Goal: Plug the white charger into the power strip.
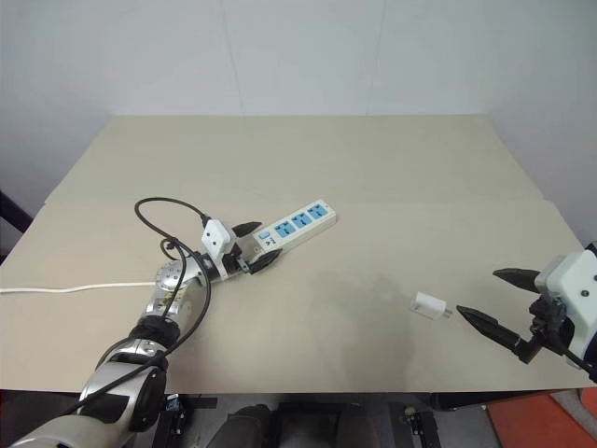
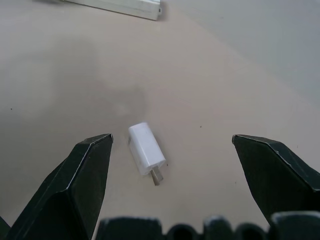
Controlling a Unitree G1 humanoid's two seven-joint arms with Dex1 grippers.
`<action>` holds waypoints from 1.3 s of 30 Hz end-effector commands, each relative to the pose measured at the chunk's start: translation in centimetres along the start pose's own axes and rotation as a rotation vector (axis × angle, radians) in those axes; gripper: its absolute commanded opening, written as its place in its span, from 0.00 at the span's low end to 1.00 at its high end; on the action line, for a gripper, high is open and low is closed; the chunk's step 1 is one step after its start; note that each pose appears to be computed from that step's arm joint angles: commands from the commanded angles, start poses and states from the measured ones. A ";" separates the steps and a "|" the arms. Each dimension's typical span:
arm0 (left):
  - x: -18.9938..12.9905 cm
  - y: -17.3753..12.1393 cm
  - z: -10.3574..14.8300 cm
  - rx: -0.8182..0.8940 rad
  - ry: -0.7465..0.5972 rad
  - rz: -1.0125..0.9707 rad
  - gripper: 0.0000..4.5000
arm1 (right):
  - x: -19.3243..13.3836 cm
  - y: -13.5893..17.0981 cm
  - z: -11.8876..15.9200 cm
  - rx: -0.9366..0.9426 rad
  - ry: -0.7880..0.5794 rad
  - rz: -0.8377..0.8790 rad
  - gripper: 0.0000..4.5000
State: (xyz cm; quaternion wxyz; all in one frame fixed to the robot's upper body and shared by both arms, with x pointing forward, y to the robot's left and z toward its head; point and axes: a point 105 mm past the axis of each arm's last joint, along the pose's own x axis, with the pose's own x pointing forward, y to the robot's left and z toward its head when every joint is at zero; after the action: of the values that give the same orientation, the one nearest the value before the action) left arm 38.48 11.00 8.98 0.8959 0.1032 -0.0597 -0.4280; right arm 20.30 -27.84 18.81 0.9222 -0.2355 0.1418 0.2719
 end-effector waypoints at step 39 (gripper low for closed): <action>0.9 -0.7 -1.8 -0.034 0.072 0.027 1.00 | -0.4 0.4 2.2 -0.047 -0.104 0.008 1.00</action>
State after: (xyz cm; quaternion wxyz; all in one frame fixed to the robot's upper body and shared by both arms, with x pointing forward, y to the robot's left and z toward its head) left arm 38.94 10.39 7.79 0.9072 0.0960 -0.0396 -0.4077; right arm 20.12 -26.89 19.82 0.9236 -0.2229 0.1078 0.2926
